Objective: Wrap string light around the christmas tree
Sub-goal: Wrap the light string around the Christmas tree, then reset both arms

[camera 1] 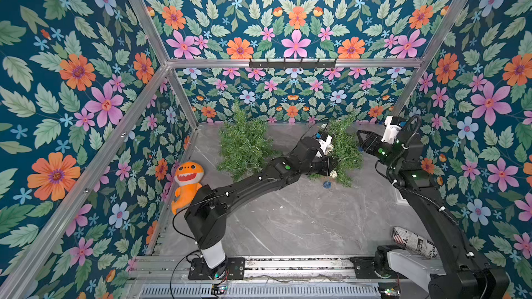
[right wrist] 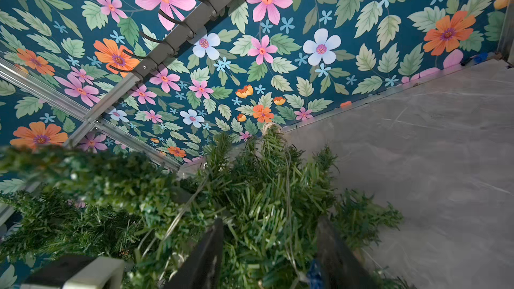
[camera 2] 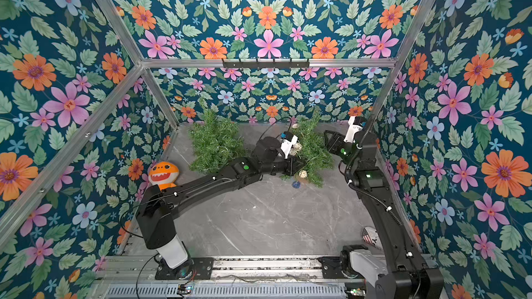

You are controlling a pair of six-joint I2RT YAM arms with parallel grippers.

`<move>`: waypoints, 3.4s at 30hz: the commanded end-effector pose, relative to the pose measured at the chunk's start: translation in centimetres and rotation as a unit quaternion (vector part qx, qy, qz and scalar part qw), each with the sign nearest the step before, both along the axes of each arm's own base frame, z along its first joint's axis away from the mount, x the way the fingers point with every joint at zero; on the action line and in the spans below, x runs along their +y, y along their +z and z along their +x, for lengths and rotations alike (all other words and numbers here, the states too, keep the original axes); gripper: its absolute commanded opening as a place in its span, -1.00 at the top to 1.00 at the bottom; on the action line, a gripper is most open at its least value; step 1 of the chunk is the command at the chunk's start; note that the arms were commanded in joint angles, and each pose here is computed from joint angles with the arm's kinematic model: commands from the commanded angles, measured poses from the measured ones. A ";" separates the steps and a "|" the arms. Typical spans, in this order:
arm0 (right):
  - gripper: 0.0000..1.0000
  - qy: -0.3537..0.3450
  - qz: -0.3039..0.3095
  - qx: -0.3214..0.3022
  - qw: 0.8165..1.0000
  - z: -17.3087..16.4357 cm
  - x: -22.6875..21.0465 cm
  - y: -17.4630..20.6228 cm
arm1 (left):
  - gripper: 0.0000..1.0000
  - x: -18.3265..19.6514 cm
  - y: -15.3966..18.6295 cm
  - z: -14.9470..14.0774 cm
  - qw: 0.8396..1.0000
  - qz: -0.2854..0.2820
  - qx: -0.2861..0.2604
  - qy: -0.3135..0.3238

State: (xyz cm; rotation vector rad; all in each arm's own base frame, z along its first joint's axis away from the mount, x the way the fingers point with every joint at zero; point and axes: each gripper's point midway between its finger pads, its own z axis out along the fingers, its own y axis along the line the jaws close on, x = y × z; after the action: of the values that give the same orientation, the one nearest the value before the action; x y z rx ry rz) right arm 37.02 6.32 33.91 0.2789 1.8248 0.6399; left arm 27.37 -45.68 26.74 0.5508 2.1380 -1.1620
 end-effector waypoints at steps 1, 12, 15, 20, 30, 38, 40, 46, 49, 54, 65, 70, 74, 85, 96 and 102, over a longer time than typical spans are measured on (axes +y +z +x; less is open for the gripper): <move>-0.06 0.002 -0.014 0.002 1.000 -0.6 -0.1 -0.2 | 0.41 0.6 0.8 -0.1 1.000 0.007 -0.029 0.007; -0.06 -0.038 -0.078 0.078 0.993 -4.4 -2.3 -5.9 | -0.14 9.0 -1.9 -3.1 0.995 0.054 -0.054 0.061; -0.06 -0.076 -0.094 0.100 0.988 -5.8 -3.8 -8.5 | -0.24 12.4 -1.9 -3.2 0.988 0.073 -0.097 0.095; -0.05 -0.147 -0.100 0.139 0.974 -8.0 -6.4 -13.7 | -0.30 19.4 -3.2 -2.0 0.950 0.139 -0.196 0.201; -0.20 -0.244 -0.159 0.104 0.951 -8.1 -10.3 -17.2 | -0.49 35.4 -3.2 -0.7 0.807 0.213 -0.299 0.463; -0.22 -0.267 -0.159 0.091 0.946 -7.5 -12.0 -19.1 | -0.50 46.4 -6.1 0.3 0.722 0.218 -0.261 0.603; -0.22 -0.267 -0.166 0.088 0.945 -6.8 -12.1 -19.4 | -0.52 47.5 -7.5 0.9 0.710 0.233 -0.261 0.611; -0.23 -0.268 -0.180 0.065 0.944 -4.6 -12.2 -20.0 | -0.53 49.9 -10.3 3.0 0.699 0.225 -0.272 0.621; -0.22 -0.254 -0.192 0.053 0.947 -3.8 -11.8 -20.3 | -0.54 49.5 -11.1 4.2 0.719 0.212 -0.285 0.597; -0.24 -0.236 -0.215 0.058 0.946 -2.8 -11.5 -21.8 | -0.55 49.6 -11.7 5.6 0.724 0.219 -0.311 0.575; -0.31 -0.223 -0.241 -0.007 0.944 -1.9 -11.1 -22.0 | -0.54 49.6 -14.3 8.6 0.755 0.198 -0.291 0.554; -0.42 -0.199 -0.243 0.012 0.949 -1.2 -10.4 -22.7 | -0.55 50.2 -14.9 9.2 0.751 0.210 -0.267 0.566; -0.50 -0.201 -0.246 -0.006 0.948 -0.4 -10.5 -23.0 | -0.57 50.2 -15.2 9.9 0.755 0.219 -0.260 0.560; -0.98 -0.195 -0.238 0.023 0.951 -0.7 -10.7 -23.8 | -1.00 49.9 -15.3 10.3 0.760 0.224 -0.257 0.554; -0.98 -0.195 -0.238 0.015 0.951 -0.6 -10.6 -23.7 | -1.00 47.9 -15.9 11.5 0.795 0.233 -0.259 0.496; -0.98 -0.191 -0.240 0.019 0.952 -0.3 -10.5 -23.8 | -1.00 47.9 -15.9 11.5 0.794 0.234 -0.259 0.497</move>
State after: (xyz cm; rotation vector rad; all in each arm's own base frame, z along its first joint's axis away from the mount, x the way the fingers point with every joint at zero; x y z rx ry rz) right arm 36.24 -4.37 9.36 0.3223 1.8580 -0.0900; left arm 38.76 2.56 10.81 -0.1342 1.7615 0.1237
